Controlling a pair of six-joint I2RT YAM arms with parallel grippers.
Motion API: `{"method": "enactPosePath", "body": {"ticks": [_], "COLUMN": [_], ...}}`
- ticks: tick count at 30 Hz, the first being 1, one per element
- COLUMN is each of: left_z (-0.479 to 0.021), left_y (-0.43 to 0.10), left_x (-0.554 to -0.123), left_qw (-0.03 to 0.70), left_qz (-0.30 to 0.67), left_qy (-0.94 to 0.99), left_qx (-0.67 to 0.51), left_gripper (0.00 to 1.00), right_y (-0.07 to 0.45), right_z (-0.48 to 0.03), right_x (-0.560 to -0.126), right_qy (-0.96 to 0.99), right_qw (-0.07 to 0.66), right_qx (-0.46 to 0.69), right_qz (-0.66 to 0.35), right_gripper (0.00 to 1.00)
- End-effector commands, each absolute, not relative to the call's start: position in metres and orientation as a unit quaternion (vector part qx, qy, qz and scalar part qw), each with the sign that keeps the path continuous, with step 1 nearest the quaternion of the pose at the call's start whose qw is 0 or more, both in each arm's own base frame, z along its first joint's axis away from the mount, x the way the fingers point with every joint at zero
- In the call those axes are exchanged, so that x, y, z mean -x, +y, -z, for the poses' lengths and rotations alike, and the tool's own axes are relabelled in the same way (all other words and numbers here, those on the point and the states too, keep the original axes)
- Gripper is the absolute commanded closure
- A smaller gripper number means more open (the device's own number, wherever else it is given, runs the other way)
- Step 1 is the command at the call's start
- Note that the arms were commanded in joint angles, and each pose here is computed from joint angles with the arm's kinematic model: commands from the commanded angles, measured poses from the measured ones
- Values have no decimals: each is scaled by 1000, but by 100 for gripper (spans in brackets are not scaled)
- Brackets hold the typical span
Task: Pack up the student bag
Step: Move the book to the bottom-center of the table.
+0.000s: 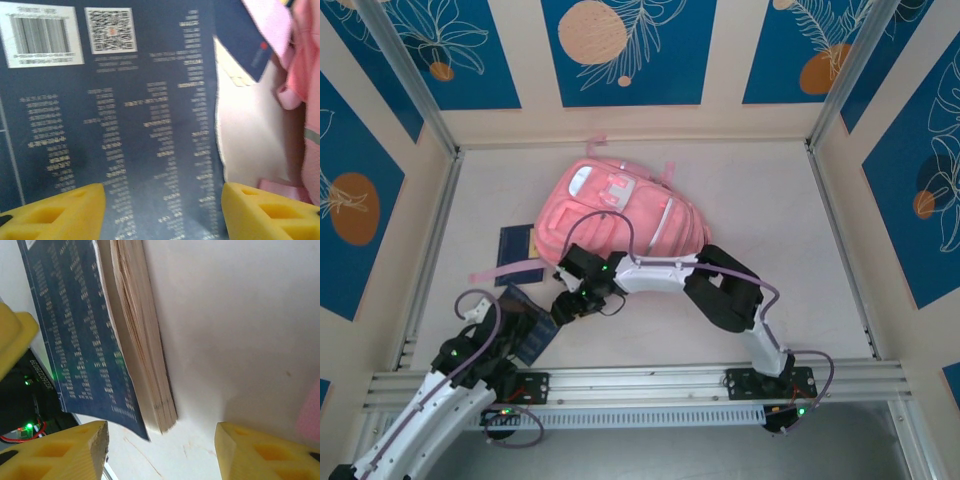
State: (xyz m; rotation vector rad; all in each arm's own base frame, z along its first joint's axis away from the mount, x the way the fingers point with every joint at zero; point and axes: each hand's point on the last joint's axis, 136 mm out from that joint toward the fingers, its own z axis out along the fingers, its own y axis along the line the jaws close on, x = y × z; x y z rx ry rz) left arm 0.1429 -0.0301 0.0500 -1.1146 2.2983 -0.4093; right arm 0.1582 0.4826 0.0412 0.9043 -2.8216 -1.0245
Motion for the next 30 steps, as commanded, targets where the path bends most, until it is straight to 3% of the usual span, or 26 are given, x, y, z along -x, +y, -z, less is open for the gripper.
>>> {"method": "enactPosePath", "body": {"ticks": [1, 5, 9, 15, 21, 30], "left_z": [-24, -17, -10, -1, -1, -29], "left_y": [-6, -13, -18, -27, -28, -29], "left_x": [-115, -117, -118, -121, -121, -132], "left_qw": [237, 229, 224, 215, 214, 236], "left_qz": [72, 86, 96, 114, 115, 101], "left_qy": [866, 871, 874, 876, 877, 895], "left_qx": [433, 425, 420, 417, 414, 365], "left_gripper": [39, 39, 46, 55, 57, 45], "right_y": [498, 503, 504, 508, 512, 483], "right_z": [-46, -41, -35, -36, -40, -38], "right_x": [-145, -139, -131, -129, -130, -160], "right_qy": [-885, -877, -871, -865, -862, -896], "right_qw": [35, 57, 79, 93, 89, 28], "right_qx": [-297, -295, -298, -294, -300, -276], "right_qz": [357, 374, 383, 395, 399, 348], "right_gripper": [46, 51, 55, 77, 100, 100]}}
